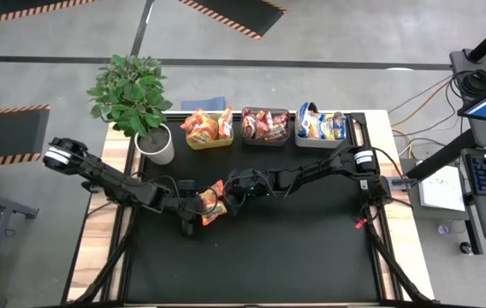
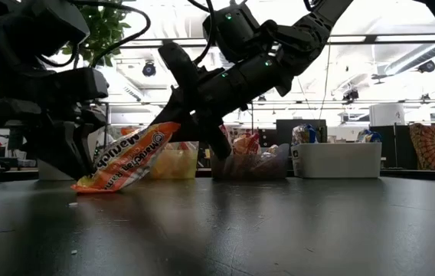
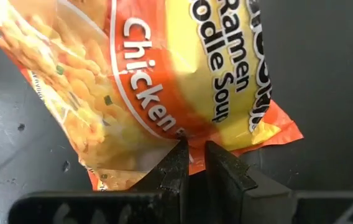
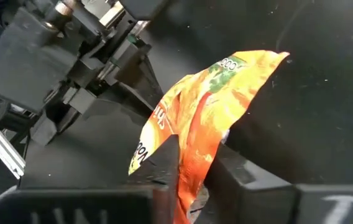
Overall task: Sort Maruchan noodles
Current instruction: Put the orange noodle pack into the yellow bin
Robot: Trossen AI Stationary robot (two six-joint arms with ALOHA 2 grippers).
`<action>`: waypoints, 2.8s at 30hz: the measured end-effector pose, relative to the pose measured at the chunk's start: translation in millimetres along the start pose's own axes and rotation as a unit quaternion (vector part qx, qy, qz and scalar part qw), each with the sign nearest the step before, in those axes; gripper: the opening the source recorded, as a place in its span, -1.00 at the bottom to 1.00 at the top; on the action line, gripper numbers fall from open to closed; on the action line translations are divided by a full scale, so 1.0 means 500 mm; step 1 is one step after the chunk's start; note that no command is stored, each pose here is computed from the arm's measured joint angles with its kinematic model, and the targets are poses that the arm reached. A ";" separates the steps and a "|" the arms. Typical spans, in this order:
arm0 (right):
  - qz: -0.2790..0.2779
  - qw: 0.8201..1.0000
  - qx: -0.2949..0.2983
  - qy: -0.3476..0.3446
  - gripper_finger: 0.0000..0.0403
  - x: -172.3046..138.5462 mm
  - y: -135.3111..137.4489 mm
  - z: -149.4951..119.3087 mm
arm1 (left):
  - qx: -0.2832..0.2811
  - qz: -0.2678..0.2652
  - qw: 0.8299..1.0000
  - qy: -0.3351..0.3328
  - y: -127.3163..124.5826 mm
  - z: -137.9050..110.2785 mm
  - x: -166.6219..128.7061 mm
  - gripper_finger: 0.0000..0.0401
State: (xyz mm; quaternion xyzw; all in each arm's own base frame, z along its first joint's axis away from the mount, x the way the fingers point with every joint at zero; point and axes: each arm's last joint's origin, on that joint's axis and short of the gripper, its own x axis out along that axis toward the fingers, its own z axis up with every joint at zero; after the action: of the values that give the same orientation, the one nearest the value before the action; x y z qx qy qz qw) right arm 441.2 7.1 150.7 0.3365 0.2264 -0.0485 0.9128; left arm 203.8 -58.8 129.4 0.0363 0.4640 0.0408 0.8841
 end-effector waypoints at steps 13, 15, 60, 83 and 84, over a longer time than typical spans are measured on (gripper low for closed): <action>-0.011 0.999 -0.024 -0.019 -0.91 -0.043 0.001 0.057 | 0.001 0.056 0.994 -0.096 0.033 0.018 -0.097 -0.82; -0.013 0.999 -0.029 -0.028 -0.91 -0.052 -0.001 0.073 | 0.003 0.076 0.989 -0.128 0.041 0.024 -0.118 -0.82; -0.177 0.968 -0.047 -0.171 -0.96 -0.148 -0.184 0.426 | -0.001 0.342 0.873 -0.347 0.132 0.104 -0.290 -0.82; -0.177 0.962 -0.100 -0.183 -0.96 -0.085 -0.225 0.402 | -0.020 0.334 0.870 -0.361 0.131 0.111 -0.288 -0.82; -0.176 0.962 -0.100 -0.181 -0.96 -0.077 -0.228 0.398 | -0.020 0.333 0.871 -0.361 0.131 0.111 -0.287 -0.82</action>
State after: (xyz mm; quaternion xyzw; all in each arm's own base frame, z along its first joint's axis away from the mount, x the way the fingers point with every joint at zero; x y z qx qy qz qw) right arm 454.9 -209.7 233.7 0.1836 0.1171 -0.2457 0.9446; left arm 165.8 -10.5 284.8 0.1829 0.0719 0.3267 0.9244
